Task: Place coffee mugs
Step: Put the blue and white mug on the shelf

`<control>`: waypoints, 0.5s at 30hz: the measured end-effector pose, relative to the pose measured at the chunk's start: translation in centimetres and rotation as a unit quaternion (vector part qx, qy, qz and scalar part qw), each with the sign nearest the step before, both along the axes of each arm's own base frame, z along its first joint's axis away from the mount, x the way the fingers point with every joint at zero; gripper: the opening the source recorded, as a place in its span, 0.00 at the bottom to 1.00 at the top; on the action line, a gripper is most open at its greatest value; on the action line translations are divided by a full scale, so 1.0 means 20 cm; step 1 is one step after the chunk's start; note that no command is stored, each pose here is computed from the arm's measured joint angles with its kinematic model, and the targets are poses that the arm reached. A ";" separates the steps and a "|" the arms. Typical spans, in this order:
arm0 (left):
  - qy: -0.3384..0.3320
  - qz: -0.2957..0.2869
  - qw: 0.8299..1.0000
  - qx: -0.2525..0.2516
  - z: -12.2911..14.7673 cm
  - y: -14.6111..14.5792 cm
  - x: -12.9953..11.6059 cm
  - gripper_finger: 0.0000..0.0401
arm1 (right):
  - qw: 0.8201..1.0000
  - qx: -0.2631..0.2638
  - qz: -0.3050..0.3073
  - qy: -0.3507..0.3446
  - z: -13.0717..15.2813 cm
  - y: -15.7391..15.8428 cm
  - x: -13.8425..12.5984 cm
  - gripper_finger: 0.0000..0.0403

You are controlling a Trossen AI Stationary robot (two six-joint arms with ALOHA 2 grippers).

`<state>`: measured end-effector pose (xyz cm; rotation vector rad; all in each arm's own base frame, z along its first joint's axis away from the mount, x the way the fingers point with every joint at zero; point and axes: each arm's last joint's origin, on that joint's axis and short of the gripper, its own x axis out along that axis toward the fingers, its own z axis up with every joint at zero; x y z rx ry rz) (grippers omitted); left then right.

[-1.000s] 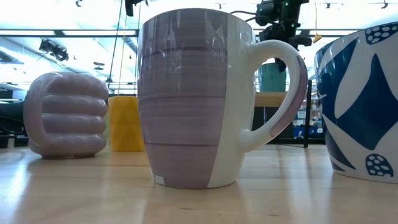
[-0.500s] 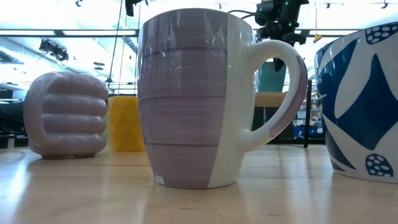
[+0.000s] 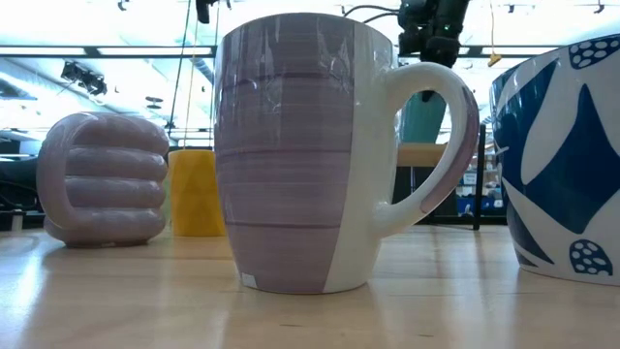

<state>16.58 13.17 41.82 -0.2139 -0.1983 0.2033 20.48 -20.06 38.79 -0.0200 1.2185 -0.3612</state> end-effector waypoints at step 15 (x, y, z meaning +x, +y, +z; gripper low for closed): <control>-0.001 -0.009 1.000 0.001 0.00 0.00 0.00 0.36 | 0.999 0.029 0.007 0.040 -0.05 -0.02 0.00 0.08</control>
